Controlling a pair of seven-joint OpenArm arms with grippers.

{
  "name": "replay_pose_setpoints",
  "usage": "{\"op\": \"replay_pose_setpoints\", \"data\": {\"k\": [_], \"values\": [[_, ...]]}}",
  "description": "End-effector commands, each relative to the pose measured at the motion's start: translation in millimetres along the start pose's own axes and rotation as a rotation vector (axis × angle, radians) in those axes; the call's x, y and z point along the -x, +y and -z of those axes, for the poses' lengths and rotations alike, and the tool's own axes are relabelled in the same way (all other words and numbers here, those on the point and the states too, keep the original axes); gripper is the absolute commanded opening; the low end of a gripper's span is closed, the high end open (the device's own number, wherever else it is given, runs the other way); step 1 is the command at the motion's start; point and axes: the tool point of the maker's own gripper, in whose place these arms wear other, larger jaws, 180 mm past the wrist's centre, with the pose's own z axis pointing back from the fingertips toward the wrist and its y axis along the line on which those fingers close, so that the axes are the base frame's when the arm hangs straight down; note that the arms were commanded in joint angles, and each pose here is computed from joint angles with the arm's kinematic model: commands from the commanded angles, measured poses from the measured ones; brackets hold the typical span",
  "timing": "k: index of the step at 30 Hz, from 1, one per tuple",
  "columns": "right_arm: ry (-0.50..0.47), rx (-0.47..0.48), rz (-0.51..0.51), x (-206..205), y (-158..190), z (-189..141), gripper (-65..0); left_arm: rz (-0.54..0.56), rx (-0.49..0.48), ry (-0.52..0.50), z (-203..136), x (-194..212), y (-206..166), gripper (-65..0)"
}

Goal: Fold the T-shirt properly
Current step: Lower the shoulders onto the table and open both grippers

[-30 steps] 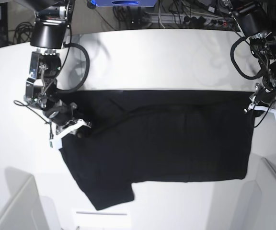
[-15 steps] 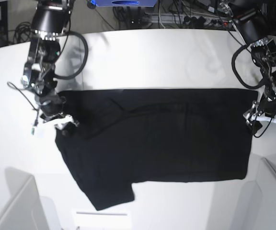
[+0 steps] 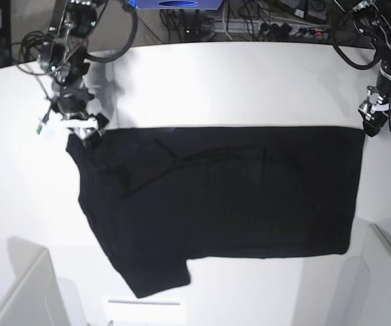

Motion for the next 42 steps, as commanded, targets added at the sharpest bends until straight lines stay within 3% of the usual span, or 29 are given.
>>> {"op": "replay_pose_setpoints", "data": {"k": [1,7,12,22,25,27,28,30,33,42], "values": [[-0.025,-0.015,0.004,-6,3,1,-24.5,0.004,0.011,-0.03,0,-10,-1,-10.9],[0.031,0.023,0.031,12,-11,15,-24.3,-0.053,0.019,-0.001,17,0,1,-10.9],[0.017,-0.01,0.035,6,-9,24,-24.5,-0.078,0.049,0.029,33,8,-9,-10.9],[0.038,0.021,0.096,8,-24,45,-24.6,-0.095,0.09,0.105,61,37,-31,-12.2],[0.054,0.027,0.101,13,-26,48,-25.2,-0.111,0.087,0.117,64,42,-30,-25.7],[0.064,0.032,0.102,17,-28,49,-26.7,-0.115,0.085,0.121,65,43,-29,-40.3],[0.065,0.033,0.101,17,-29,49,-29.4,-0.116,0.083,0.121,65,43,-29,-48.2],[0.062,0.04,0.09,14,-33,48,-41.1,-0.108,0.081,0.117,65,39,-27,-64.3],[0.057,0.039,0.089,11,-32,48,-65.0,-0.086,0.069,0.107,63,29,-20,-65.0],[-0.036,0.015,0.032,-23,-25,27,-65.0,0.036,0.058,0.039,45,-14,-13,-65.0]]}}
